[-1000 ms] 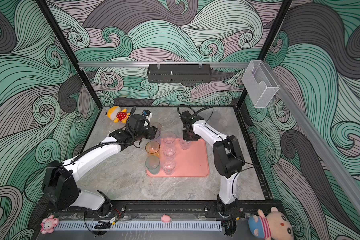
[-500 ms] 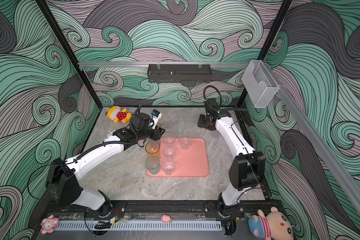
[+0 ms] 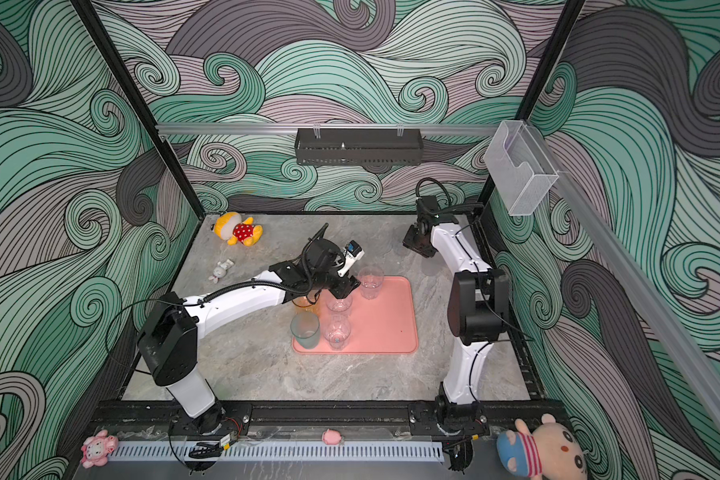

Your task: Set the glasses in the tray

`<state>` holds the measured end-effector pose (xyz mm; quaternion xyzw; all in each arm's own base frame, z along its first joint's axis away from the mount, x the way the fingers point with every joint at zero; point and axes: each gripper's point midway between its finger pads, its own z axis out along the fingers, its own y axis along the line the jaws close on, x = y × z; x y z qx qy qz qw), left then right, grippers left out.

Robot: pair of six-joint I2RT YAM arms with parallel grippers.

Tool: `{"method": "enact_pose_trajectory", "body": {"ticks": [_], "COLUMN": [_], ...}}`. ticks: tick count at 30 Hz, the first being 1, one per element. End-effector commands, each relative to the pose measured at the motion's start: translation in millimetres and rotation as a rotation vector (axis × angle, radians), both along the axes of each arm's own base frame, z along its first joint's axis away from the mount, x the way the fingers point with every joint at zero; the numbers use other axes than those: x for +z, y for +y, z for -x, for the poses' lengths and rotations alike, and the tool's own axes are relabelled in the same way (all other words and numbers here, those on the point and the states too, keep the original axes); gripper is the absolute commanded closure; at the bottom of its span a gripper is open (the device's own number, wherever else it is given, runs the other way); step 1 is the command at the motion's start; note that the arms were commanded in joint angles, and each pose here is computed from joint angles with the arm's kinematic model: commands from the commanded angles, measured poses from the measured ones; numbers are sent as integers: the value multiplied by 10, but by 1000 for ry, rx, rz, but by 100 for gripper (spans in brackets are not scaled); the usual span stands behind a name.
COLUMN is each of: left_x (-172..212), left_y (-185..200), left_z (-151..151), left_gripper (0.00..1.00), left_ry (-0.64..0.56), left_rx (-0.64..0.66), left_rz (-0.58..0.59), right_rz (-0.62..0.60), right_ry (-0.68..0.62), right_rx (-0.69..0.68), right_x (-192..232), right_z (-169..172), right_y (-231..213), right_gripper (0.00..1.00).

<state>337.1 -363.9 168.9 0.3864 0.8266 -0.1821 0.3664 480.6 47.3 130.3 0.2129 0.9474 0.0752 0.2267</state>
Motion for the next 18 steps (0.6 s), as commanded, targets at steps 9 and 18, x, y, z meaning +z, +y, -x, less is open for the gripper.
{"method": "enact_pose_trajectory", "body": {"ticks": [9, 18], "left_x": [-64, -33], "left_y": [-80, 62], "left_z": [-8, -69], "left_gripper": [42, 36], "left_ry": [-14, -54], "left_rx": [-27, 33], "left_rz": [-45, -86], "right_rz": [-25, -35], "right_ry": [-10, 48], "right_rx": [-61, -64], "right_x": [-163, -452], "right_z": [-347, -398], "right_y": [9, 39], "right_gripper": [54, 56]}}
